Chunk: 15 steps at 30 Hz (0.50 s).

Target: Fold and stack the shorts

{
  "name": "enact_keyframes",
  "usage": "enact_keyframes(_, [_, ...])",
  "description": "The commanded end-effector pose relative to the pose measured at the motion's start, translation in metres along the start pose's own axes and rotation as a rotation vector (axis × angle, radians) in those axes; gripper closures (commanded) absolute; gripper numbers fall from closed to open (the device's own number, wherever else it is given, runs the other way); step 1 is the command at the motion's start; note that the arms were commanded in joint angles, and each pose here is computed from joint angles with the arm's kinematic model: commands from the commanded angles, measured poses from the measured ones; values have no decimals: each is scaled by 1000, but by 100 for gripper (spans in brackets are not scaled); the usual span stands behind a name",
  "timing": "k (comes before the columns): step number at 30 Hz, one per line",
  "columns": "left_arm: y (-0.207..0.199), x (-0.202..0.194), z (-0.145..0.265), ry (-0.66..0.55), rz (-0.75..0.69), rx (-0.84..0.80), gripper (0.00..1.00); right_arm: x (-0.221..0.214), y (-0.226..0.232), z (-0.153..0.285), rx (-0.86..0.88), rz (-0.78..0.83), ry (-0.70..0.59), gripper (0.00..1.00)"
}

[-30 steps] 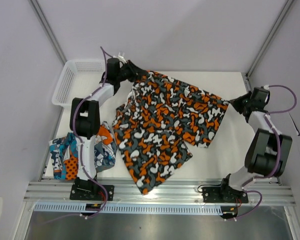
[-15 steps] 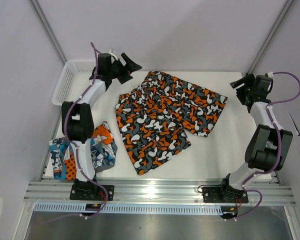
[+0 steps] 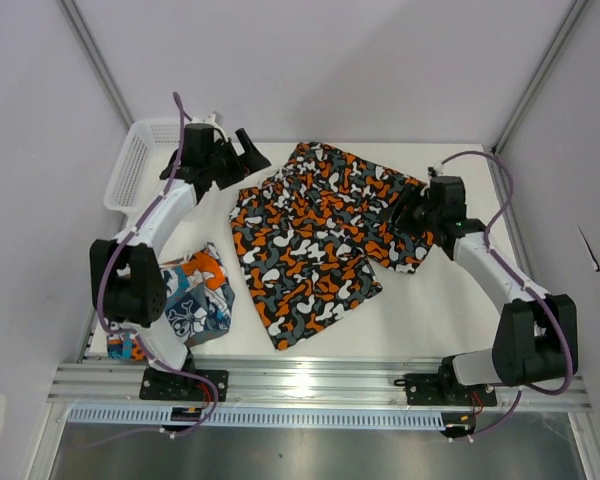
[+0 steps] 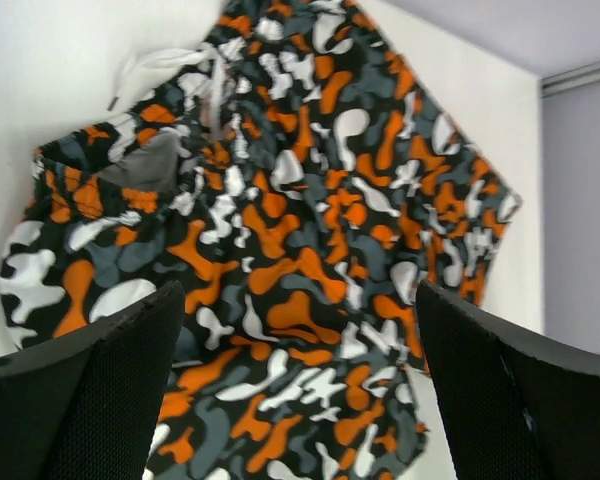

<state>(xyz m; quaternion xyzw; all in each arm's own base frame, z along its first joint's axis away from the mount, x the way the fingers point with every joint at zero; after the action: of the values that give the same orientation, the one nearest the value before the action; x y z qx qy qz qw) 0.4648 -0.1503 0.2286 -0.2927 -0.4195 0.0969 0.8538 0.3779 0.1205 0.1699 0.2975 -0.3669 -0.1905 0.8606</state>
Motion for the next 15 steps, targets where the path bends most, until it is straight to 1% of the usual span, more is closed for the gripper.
enact_keyframes(1, [23,-7,-24,63,-99,77,3,-40,2,14,-45,112,72,43])
enact_keyframes(3, [26,-4,-35,82,-123,87,3,-57,-8,19,-103,134,104,43])
enact_keyframes(4, [38,-13,-49,115,-146,106,3,-67,-15,19,-128,151,125,42])
enact_keyframes(6, [45,-11,-61,119,-171,121,3,-83,-21,21,-166,176,157,42])
enact_keyframes(7, [47,-8,-73,122,-200,117,3,-87,-24,21,-189,188,157,45])
enact_keyframes(8, [50,-9,-79,131,-210,111,3,-98,-24,20,-194,212,184,46])
enact_keyframes(10, [51,-10,-87,155,-245,102,3,-110,-31,15,-242,236,213,46])
enact_keyframes(12, [53,-12,-96,172,-275,88,3,-130,-38,15,-290,262,275,45])
enact_keyframes(15, [58,-19,-98,179,-286,83,4,-143,-49,19,-351,289,289,44])
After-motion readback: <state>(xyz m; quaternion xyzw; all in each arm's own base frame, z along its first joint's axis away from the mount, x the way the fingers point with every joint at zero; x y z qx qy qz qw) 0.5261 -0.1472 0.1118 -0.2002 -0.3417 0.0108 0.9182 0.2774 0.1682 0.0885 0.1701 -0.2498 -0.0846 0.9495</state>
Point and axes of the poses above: each gripper's point midway between its finger pads, its own z axis back along the fingers, its own y axis along the line the jaws close on, x = y × z, the point moved 1 cm from there along z, back along the fingers, and after that the axes turned 3 degrees about -z, right-handed, at the moved point
